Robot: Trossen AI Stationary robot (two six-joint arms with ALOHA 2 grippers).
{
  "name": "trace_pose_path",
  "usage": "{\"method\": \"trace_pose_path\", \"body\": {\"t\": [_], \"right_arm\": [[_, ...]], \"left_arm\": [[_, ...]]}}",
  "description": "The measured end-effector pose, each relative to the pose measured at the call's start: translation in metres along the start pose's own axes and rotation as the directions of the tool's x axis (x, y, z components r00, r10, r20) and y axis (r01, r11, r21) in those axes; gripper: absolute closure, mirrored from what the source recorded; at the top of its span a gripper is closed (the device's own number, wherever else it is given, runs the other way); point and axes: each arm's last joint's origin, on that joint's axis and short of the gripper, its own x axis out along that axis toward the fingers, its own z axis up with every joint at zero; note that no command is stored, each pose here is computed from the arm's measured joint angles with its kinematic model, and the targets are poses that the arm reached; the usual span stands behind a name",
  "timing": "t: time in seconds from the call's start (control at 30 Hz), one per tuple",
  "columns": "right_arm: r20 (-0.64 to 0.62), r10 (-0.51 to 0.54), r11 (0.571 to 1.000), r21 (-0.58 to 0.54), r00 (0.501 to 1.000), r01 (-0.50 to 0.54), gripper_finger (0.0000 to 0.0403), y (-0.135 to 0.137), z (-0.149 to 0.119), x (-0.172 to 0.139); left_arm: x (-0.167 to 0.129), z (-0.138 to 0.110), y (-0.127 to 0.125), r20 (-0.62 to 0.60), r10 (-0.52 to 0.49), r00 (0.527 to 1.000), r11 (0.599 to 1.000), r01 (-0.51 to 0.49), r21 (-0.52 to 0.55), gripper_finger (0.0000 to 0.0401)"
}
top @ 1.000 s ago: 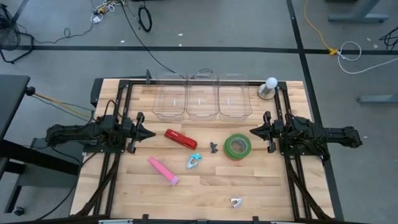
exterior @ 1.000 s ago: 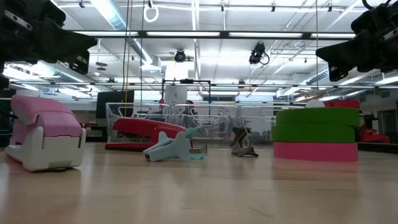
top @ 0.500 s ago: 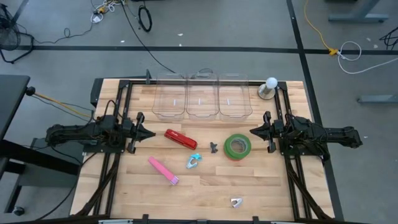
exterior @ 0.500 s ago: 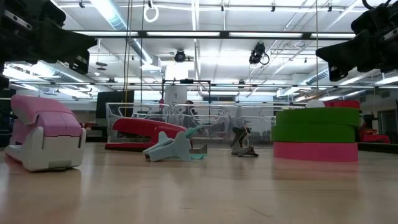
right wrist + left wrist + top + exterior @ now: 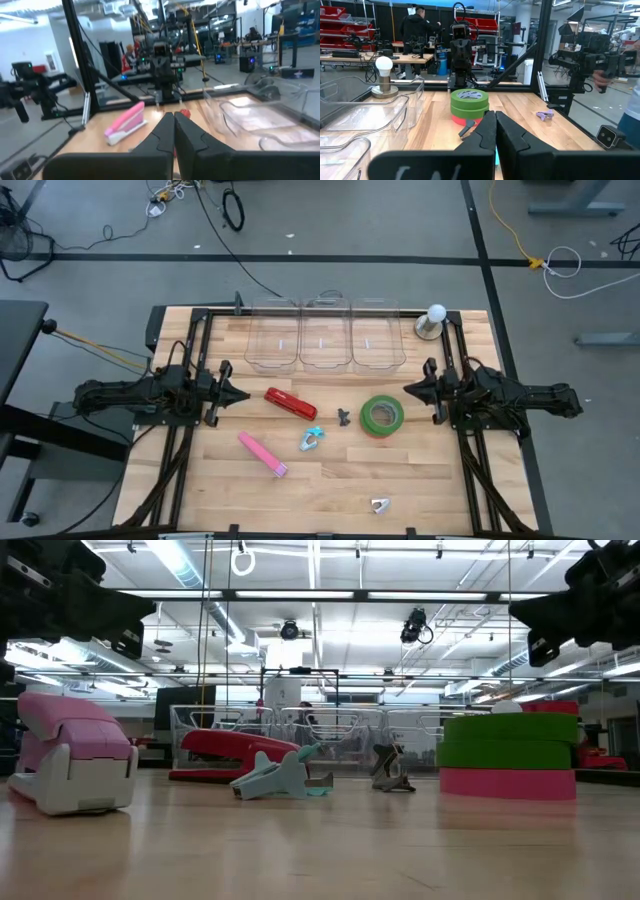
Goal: Pick and place Stapler, Stapler remover, tape
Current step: Put the top green tape into the right transparent bin
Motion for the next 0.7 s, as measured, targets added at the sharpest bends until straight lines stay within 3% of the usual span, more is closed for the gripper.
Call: {"method": "trace_pose_path", "body": {"t": [0.4,0.7], "right_arm": [[0.091,-0.041,0.999,0.022,0.995,0.039,0.0400,0.000,0.010,-0.001],[0.167,-0.049,0.998,0.035,0.985,0.044,0.0402,0.004,0.040,-0.006]], "left_arm": [[0.000,0.000,0.000,0.000,0.000,1.000,1.000,0.000,0.000,0.0398],[0.000,0.000,0.000,0.000,0.000,1.000,1.000,0.000,0.000,0.0398]]}}
